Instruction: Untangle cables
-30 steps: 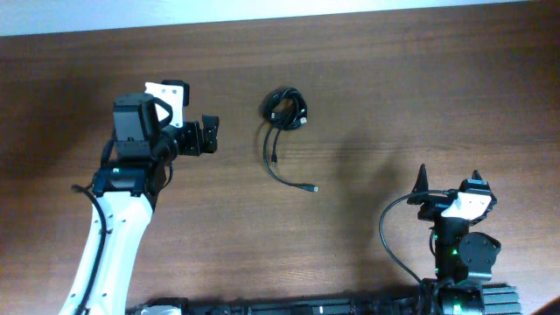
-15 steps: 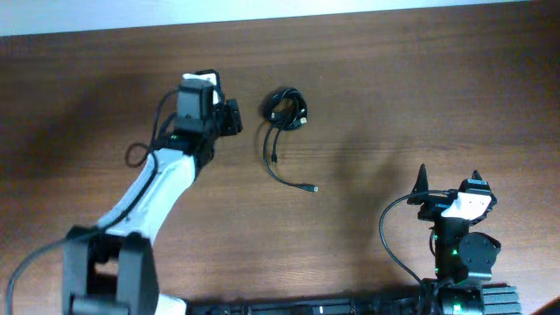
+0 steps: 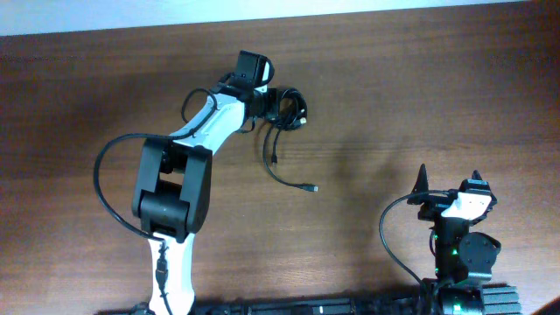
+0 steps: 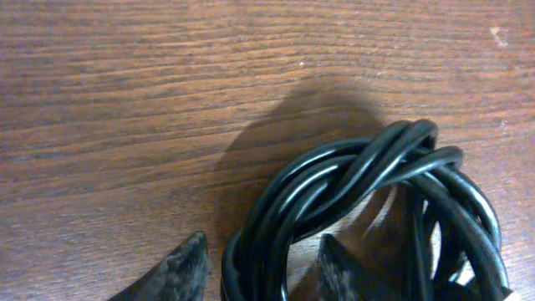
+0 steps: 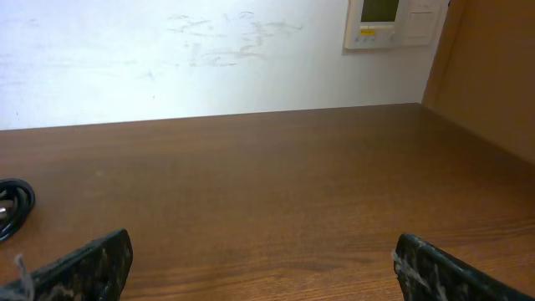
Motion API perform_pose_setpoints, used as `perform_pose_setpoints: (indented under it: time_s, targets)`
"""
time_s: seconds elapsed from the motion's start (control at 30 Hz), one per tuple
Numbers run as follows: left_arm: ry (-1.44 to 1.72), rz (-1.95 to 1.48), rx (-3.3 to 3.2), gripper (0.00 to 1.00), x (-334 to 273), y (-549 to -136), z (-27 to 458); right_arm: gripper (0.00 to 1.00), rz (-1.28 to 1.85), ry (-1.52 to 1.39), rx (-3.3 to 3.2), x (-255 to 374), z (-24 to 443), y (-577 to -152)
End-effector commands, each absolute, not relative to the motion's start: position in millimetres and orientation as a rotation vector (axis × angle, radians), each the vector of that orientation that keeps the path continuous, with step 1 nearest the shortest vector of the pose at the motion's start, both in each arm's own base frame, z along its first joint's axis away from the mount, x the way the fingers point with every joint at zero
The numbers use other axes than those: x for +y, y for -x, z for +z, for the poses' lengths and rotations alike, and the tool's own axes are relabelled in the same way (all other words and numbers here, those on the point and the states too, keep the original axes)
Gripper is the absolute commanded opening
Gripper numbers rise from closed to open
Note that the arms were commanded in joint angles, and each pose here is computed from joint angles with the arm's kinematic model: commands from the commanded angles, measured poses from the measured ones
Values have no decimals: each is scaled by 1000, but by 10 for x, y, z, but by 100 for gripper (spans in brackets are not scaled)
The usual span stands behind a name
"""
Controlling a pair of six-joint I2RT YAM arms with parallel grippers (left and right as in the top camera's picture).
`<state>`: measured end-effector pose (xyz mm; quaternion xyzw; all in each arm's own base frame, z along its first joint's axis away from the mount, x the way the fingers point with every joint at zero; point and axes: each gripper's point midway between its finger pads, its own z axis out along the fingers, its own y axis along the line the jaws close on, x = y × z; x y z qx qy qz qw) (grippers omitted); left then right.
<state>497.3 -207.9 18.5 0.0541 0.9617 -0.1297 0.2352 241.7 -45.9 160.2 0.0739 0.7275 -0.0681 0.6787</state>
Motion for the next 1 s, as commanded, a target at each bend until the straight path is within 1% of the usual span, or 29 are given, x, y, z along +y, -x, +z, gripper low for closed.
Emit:
perform_pose_setpoints:
  time_s: [0.0, 0.03, 0.13, 0.27, 0.3, 0.37, 0.4, 0.43, 0.47, 0.5, 0.53, 0.57, 0.6, 0.63, 0.73, 0.77, 0.8, 0.83, 0.9, 0.97]
  targets:
    - [-159, -302, 2687, 17, -2057, -4923, -6, 98, -155, -175, 1639, -465, 1565, -2415]
    - [-136, -221, 2707, 0, -1946, -4898, -40, 98, -155, -175, 1639, -465, 1565, -2415]
    - [-106, -17, 2776, 0, -1659, -4771, 45, 98, -155, -175, 1639, -465, 1565, -2415]
    - [-91, 44, 2793, 0, -1501, -4599, 632, 98, -155, -175, 1639, -465, 1565, -2415]
    - [123, 115, 2818, 0, -1324, -4428, 782, 99, -155, -175, 1639, -465, 1565, -2415]
    - [460, 177, 2877, 0, -1139, -4110, 831, 99, -155, -175, 1639, -465, 1565, -2415]
    - [569, 210, 2901, 0, -1091, -3978, 819, 98, -155, -175, 1639, -465, 1565, -2415]
    - [625, 239, 2926, 0, -1059, -3870, 793, 99, -155, -175, 1639, -465, 1565, -2415]
    - [621, 233, 2934, 0, -1080, -3855, 788, 98, -155, -175, 1639, -465, 1565, -2415]
    - [619, 233, 2934, 2, -1082, -3854, 790, 99, -155, -175, 1639, -465, 1565, -2415]
    - [620, 233, 2934, 23, -1081, -3854, 790, 99, -155, -175, 1639, -465, 1565, -2415]
    - [619, 235, 2935, 55, -1079, -3852, 790, 99, -155, -175, 1639, -465, 1565, -2415]
    - [619, 235, 2934, 82, -1079, -3853, 790, 98, -155, -175, 1639, -465, 1565, -2415]
    - [614, 239, 2933, 99, -1074, -3858, 791, 98, -155, -175, 1639, -465, 1565, -2415]
    - [605, 326, 2881, 99, -958, -3914, 821, 98, -155, -175, 1639, -465, 1565, -2415]
    - [553, 336, 2889, 98, -945, -3923, 824, 98, -155, -175, 1639, -465, 1565, -2415]
    - [484, 336, 2905, 85, -944, -3935, 823, 98, -155, -175, 1639, -466, 1565, -2415]
    - [404, 345, 2923, 77, -920, -3945, 824, 98, -155, -175, 1639, -465, 1565, -2415]
    - [290, 343, 2956, 70, -865, -3957, 814, 98, -155, -175, 1639, -465, 1565, -2415]
    - [174, 239, 3013, 63, -894, -3954, 759, 98, -155, -175, 1639, -465, 1565, -2415]
